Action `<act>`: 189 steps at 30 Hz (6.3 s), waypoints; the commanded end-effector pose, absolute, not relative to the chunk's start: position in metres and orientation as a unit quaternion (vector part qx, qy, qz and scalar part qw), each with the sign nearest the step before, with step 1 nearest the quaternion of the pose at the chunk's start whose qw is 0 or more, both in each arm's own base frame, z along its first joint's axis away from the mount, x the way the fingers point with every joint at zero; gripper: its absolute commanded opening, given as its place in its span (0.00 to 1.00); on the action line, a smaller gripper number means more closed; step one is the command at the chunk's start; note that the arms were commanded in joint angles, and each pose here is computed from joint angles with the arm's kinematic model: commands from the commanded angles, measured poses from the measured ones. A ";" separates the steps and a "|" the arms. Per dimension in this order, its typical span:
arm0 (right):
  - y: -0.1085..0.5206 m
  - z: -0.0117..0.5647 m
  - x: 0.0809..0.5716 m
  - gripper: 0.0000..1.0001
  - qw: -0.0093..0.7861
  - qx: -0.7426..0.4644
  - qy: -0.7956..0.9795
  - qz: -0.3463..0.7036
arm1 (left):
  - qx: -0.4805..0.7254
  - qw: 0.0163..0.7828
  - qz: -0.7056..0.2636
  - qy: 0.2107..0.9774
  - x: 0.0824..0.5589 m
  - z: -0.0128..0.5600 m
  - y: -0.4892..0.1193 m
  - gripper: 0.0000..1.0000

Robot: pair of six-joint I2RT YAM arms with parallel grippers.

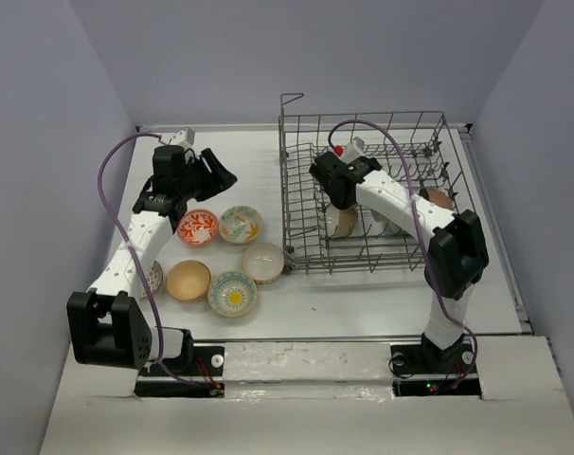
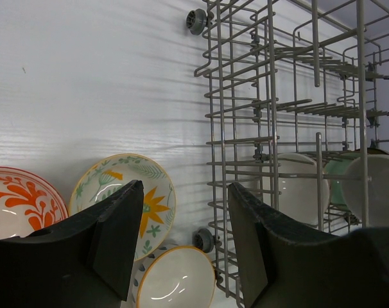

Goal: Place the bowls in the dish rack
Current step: Insert the bowl into the dish rack, then pick up the bowl from the corner of the board.

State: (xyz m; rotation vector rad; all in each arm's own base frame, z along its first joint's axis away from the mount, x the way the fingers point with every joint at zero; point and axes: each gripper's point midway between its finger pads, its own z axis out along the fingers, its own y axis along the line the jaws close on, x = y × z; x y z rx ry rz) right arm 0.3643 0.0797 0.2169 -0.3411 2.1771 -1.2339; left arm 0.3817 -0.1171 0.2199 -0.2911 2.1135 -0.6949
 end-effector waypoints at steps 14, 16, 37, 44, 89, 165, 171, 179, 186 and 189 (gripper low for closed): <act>0.074 0.223 0.375 0.01 0.314 -0.105 0.814 -0.478 | -0.097 0.458 -0.292 0.834 0.380 0.236 -0.122 0.64; 0.075 0.221 0.376 0.01 0.312 -0.107 0.813 -0.479 | -0.097 0.457 -0.292 0.834 0.380 0.235 -0.122 0.64; 0.092 0.188 0.383 0.05 0.283 -0.131 0.844 -0.436 | -0.097 0.457 -0.293 0.834 0.379 0.236 -0.122 0.64; 0.098 0.182 0.385 0.12 0.277 -0.136 0.852 -0.423 | -0.098 0.457 -0.294 0.834 0.379 0.236 -0.122 0.64; 0.119 0.171 0.385 0.72 0.265 -0.146 0.888 -0.347 | -0.099 0.456 -0.295 0.834 0.380 0.236 -0.123 0.64; 0.152 0.287 0.317 0.73 0.515 0.035 0.833 0.199 | -0.275 0.437 -0.023 0.856 0.365 0.165 -0.014 0.67; 0.156 0.276 0.315 0.73 0.508 0.026 0.836 0.208 | -0.318 0.421 -0.004 0.850 0.354 0.152 0.003 0.67; 0.158 0.267 0.314 0.75 0.503 0.017 0.839 0.208 | -0.362 0.399 0.019 0.842 0.335 0.127 0.029 0.67; 0.158 0.262 0.313 0.76 0.500 0.013 0.841 0.207 | -0.390 0.376 0.012 0.841 0.329 0.106 0.036 0.67; 0.159 0.259 0.314 0.76 0.497 0.012 0.843 0.206 | -0.393 0.366 0.009 0.843 0.328 0.098 0.036 0.67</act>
